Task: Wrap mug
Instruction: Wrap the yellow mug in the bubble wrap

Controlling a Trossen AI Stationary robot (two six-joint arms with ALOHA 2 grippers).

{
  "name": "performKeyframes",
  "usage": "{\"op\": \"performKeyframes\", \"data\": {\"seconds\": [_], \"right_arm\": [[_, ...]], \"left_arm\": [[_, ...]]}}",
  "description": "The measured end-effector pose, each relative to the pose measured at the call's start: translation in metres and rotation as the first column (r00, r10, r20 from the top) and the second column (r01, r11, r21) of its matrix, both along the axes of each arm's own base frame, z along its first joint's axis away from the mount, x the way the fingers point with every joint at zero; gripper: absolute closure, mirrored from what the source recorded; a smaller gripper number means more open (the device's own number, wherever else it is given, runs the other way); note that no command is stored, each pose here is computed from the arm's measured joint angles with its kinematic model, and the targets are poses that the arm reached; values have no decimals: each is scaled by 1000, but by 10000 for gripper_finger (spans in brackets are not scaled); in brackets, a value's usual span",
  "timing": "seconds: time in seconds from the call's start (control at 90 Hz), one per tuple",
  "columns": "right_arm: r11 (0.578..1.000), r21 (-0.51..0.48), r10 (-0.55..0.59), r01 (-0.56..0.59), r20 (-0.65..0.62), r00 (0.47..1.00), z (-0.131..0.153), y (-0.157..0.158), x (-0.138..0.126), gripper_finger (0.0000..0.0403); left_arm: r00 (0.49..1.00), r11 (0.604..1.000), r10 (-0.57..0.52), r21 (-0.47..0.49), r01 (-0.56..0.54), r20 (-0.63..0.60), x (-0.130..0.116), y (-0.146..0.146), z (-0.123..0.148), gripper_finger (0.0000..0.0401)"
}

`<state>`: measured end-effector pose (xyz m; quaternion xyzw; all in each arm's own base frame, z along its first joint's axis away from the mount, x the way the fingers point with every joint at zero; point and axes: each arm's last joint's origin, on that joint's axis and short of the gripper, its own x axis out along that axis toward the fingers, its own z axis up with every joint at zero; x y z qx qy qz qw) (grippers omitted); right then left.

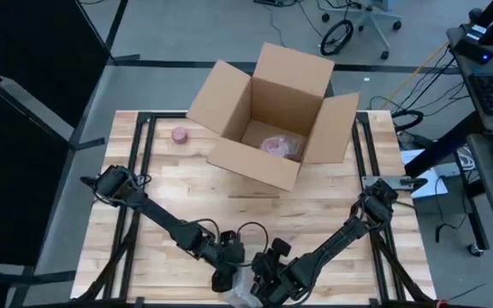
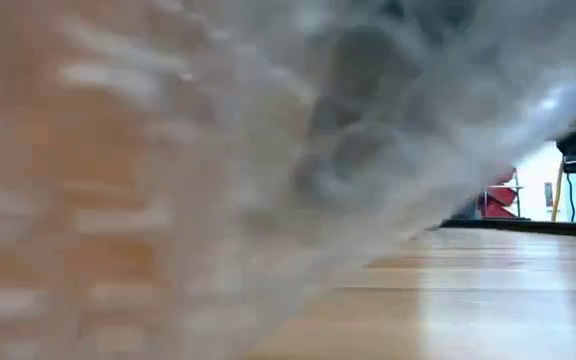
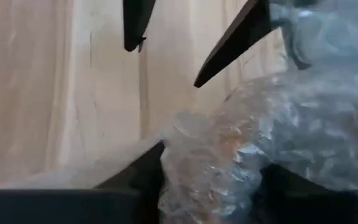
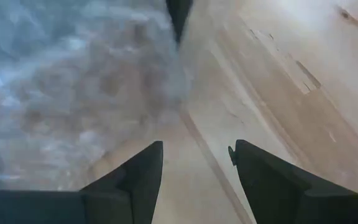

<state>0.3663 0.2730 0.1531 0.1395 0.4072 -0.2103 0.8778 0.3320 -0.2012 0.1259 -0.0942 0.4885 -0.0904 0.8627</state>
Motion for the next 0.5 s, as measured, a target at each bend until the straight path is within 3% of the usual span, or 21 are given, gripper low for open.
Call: {"op": "performKeyframes", "data": {"seconds": [0.178, 0.311, 0.5], "right_arm": [[1000, -2, 5, -5, -2, 1000, 0, 0, 0, 218], [998, 40, 50, -49, -31, 998, 13, -1, -3, 218], [994, 98, 51, -55, 43, 998, 51, -5, -8, 218]], "left_arm": [[1000, 1000, 21, -17, -21, -14, -3, 1, 7, 150], [1000, 1000, 4, -22, -3, 10, -3, 0, 21, 141], [999, 999, -32, 28, 33, -27, -9, 4, 33, 139]]}}
